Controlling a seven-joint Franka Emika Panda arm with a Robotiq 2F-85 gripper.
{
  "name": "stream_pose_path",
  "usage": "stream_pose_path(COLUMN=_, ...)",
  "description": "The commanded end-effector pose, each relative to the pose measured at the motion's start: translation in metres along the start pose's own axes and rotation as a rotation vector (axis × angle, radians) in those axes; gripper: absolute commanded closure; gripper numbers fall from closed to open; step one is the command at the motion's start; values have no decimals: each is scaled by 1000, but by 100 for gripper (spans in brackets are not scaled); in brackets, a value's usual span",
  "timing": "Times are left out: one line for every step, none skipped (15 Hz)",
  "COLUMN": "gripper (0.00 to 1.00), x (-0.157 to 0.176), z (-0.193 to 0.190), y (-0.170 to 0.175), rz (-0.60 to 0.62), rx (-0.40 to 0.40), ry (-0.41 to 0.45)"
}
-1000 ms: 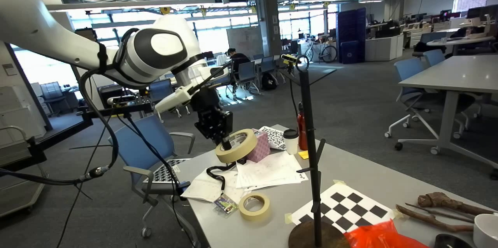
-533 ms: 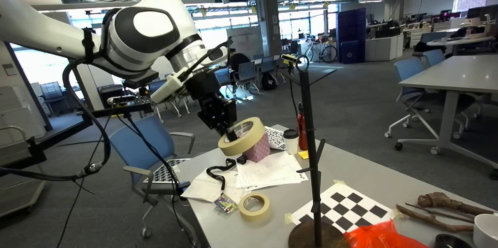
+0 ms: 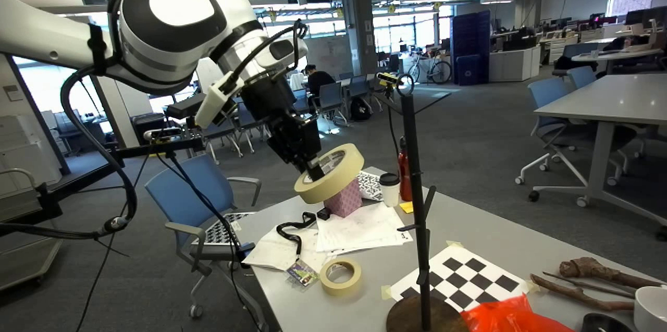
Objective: Put the masking tape on the rack.
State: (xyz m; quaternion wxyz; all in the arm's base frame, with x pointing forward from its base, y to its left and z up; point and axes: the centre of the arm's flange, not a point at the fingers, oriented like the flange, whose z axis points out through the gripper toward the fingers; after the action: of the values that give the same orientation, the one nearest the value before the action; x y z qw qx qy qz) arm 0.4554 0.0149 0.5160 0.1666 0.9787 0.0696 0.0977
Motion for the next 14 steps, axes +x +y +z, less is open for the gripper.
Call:
stream_pose_path(gripper=95, x=-9, z=-6, y=23, rz=50, rx=-12, ry=50)
stream_pose_path(gripper=95, x=-9, z=-6, y=27, rz=64, rx=-12, ry=64)
stream_pose_path(gripper=95, x=-9, z=-6, y=30, rz=74, rx=-9, ry=81)
stream_pose_path(gripper=95, x=-8, z=-6, y=33, rz=84, rx=-4, ry=103)
stream_pose_path(gripper=95, x=-7, z=-6, y=34, rz=92, rx=1, ry=123)
stream_pose_path(gripper=95, x=-5, z=-6, y=36, rz=101, rx=7, ry=143)
stream_pose_path(gripper=95, x=-5, z=-6, y=36, rz=112, rx=12, ry=157)
stream_pose_path(gripper=95, x=-4, z=-6, y=36, rz=126, rx=20, ry=170)
stream_pose_path(gripper=95, x=-4, z=-6, y=37, rz=138, rx=24, ry=179)
stream_pose_path(gripper=95, x=-4, z=-6, y=37, rz=151, rx=29, ry=185)
stream_pose_path(gripper=95, x=-4, z=-6, y=36, rz=162, rx=32, ry=188)
stream_pose_path(gripper=95, x=-4, z=-5, y=36, rz=171, rx=34, ry=190)
stream_pose_path(gripper=95, x=-4, z=-4, y=36, rz=181, rx=34, ry=190)
stream_pose_path(gripper=95, x=-5, z=-4, y=35, rz=193, rx=33, ry=187)
